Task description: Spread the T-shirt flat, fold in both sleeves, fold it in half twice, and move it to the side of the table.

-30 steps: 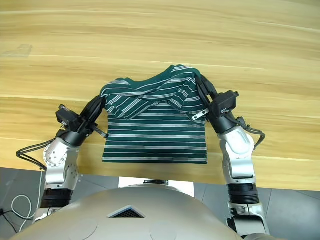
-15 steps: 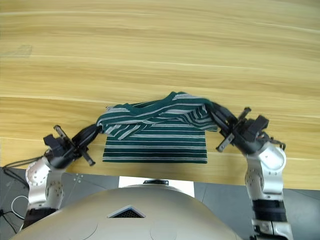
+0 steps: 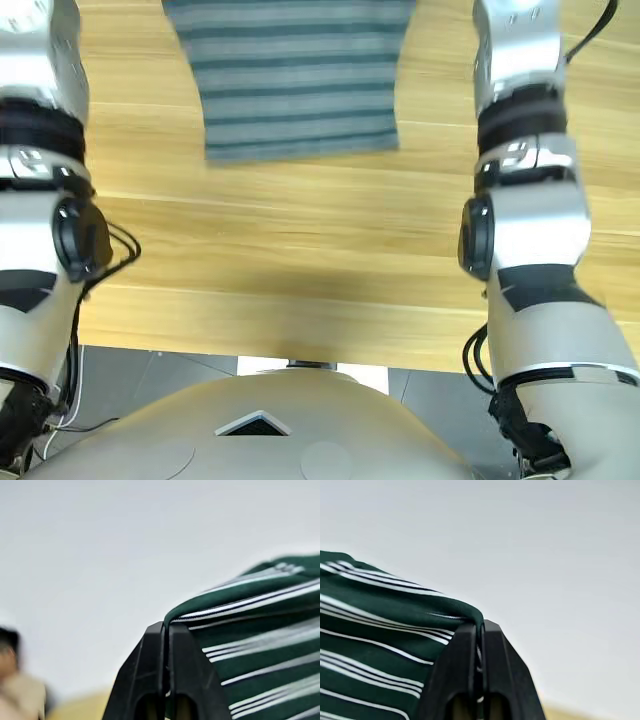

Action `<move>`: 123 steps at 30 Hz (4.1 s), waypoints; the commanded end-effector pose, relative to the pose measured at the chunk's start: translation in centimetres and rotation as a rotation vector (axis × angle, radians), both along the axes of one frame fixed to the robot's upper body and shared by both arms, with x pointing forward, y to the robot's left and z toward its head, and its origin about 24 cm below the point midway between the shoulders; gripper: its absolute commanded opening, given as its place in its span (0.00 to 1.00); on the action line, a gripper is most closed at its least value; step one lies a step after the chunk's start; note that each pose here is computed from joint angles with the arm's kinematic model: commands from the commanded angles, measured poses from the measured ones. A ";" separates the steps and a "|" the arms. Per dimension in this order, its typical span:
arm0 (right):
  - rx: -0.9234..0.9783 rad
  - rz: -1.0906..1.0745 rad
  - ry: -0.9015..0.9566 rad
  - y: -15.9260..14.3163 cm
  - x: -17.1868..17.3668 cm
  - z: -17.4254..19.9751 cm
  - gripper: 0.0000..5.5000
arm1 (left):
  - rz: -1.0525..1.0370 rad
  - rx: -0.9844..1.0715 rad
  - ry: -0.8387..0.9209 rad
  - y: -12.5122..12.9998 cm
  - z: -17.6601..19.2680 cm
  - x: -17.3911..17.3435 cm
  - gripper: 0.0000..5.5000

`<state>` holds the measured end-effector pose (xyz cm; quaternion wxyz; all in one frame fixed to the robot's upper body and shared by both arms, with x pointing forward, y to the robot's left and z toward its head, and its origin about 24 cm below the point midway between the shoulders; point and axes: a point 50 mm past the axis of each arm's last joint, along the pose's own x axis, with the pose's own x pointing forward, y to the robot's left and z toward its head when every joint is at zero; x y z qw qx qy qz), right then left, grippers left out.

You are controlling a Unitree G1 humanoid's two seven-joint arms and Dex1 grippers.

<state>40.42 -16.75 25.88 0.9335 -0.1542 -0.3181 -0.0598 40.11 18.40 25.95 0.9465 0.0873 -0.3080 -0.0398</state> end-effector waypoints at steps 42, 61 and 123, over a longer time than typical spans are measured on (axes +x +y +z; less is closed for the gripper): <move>-0.486 0.942 0.962 -8.9 -30.3 -23.4 0.44 | -0.448 0.234 0.774 6.5 -25.1 -33.3 0.40; -0.373 1.042 0.810 -1.8 -21.8 -23.9 0.58 | -0.367 0.093 0.684 2.7 -22.1 -19.5 0.66; -0.312 0.582 1.017 3.4 -16.1 -27.0 0.58 | -0.134 -0.317 1.035 -0.1 -26.7 -21.6 0.66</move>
